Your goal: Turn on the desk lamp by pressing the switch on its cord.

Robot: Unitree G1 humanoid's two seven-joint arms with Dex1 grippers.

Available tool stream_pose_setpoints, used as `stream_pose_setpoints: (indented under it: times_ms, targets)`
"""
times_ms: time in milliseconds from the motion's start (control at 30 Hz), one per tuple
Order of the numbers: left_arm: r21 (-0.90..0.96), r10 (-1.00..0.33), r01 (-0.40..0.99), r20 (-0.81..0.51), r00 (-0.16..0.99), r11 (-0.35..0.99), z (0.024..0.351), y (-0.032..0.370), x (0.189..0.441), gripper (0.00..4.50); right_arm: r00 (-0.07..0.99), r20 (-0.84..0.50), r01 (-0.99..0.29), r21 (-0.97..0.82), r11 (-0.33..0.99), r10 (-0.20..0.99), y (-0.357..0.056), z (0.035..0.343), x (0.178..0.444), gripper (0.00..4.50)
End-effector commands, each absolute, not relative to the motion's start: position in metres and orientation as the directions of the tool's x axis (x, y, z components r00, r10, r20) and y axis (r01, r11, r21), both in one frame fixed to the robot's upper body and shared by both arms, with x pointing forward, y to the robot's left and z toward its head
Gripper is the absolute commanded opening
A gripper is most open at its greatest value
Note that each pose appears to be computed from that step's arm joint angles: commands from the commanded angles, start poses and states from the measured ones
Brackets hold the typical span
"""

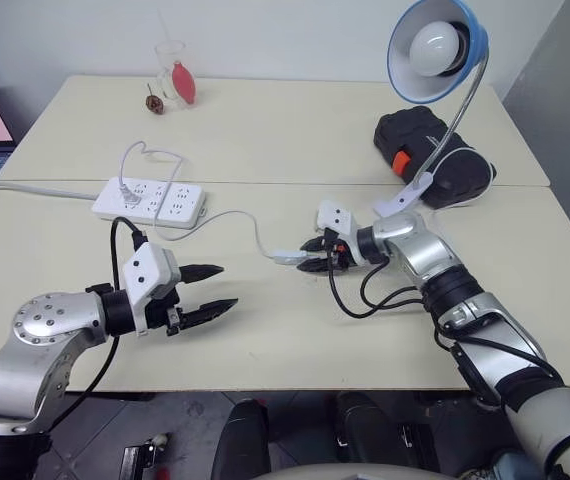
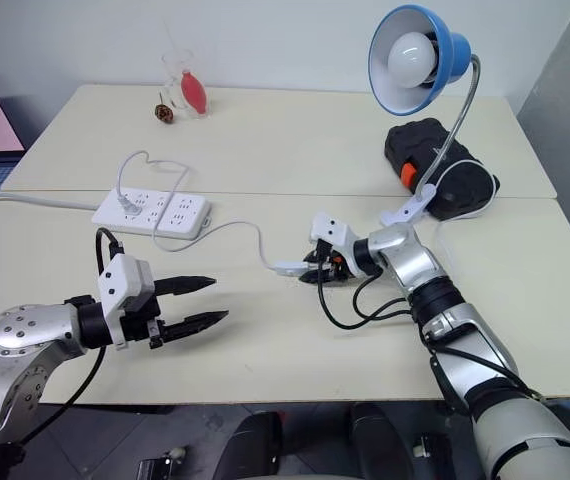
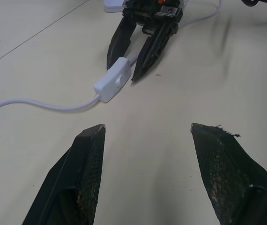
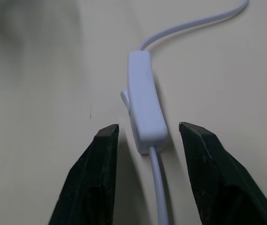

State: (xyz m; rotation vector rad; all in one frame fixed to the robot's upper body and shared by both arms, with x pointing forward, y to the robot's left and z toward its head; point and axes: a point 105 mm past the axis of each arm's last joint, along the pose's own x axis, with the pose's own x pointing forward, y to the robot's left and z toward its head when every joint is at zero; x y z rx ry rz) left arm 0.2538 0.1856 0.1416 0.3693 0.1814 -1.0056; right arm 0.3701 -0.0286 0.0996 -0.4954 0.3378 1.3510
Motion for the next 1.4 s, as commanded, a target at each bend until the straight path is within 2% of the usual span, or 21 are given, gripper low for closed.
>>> stream_pose_setpoints:
  times_ms: [33,133,167,500,667,1000,1400]
  targets:
    - [0.241,-0.792,0.847,-0.302,0.53,0.475,0.146,0.182,0.255,3.02,0.194,-0.489,-0.97,-0.228,0.091,0.85,-0.024,0.116,0.373,1.23]
    - [0.239,-0.793,0.846,-0.298,0.532,0.477,0.147,0.181,0.257,3.02,0.181,-0.479,-0.969,-0.238,0.072,0.859,-0.022,0.119,0.371,0.46]
    - [0.239,-0.793,0.846,-0.297,0.531,0.477,0.147,0.181,0.257,3.02,0.176,-0.472,-0.97,-0.234,0.07,0.864,-0.021,0.121,0.37,0.34]
    - [0.231,-0.831,0.86,-0.237,0.504,0.456,0.166,0.172,0.265,3.02,0.053,-0.41,-0.963,-0.263,-0.063,0.91,-0.018,0.164,0.334,0.34]
    - [0.207,-0.865,0.884,-0.203,0.459,0.42,0.174,0.16,0.27,3.02,0.015,-0.417,-0.962,-0.253,-0.099,0.909,-0.02,0.17,0.317,0.34]
    - [0.2,-0.9,0.929,-0.251,0.356,0.312,0.165,0.142,0.274,3.02,0.008,-0.435,-0.959,-0.26,-0.117,0.9,-0.019,0.172,0.31,0.34]
    - [0.201,-0.9,0.934,-0.269,0.342,0.295,0.155,0.132,0.284,3.02,-0.004,-0.448,-0.956,-0.26,-0.135,0.894,-0.018,0.173,0.308,0.34]
